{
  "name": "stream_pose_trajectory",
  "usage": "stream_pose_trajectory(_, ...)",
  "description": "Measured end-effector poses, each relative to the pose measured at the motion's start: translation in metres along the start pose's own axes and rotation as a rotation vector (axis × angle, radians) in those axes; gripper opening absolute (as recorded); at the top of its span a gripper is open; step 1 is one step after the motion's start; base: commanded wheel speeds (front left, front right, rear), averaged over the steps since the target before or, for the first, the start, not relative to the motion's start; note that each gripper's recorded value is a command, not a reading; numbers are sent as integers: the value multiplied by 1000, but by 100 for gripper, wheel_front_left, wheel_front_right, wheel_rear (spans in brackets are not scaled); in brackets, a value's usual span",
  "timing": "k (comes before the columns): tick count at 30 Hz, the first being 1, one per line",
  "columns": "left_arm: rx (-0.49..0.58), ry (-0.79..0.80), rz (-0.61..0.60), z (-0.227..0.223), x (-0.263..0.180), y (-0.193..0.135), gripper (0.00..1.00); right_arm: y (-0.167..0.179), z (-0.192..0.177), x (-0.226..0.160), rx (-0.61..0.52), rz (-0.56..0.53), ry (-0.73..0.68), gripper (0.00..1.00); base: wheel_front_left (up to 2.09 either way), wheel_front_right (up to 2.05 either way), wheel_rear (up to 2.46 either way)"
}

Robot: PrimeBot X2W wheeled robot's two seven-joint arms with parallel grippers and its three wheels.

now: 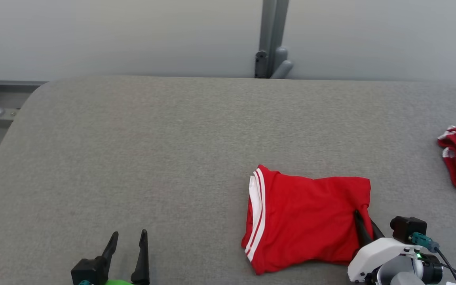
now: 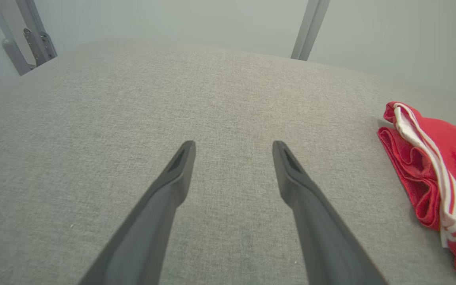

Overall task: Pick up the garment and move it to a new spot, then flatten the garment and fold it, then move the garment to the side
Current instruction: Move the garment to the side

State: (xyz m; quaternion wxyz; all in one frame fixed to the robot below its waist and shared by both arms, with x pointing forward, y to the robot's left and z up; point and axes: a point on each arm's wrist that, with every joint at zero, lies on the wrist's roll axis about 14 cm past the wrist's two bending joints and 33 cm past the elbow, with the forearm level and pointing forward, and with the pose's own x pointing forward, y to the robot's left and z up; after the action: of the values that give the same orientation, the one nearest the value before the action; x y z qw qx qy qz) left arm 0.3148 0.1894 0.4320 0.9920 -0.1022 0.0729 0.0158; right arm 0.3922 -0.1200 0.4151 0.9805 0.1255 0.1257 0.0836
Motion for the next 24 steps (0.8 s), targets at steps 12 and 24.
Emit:
stream_pose_trajectory(12, 15, 12, -354, 4, 46, -119, 100, -88, 14, -69, 36, -277, -92, 0, 0, 0, 0)
stream_pose_trajectory(24, 38, 55, -558, -10, 52, -184, 100, -118, 22, -93, 47, -381, -129, 0, 0, 0, 0)
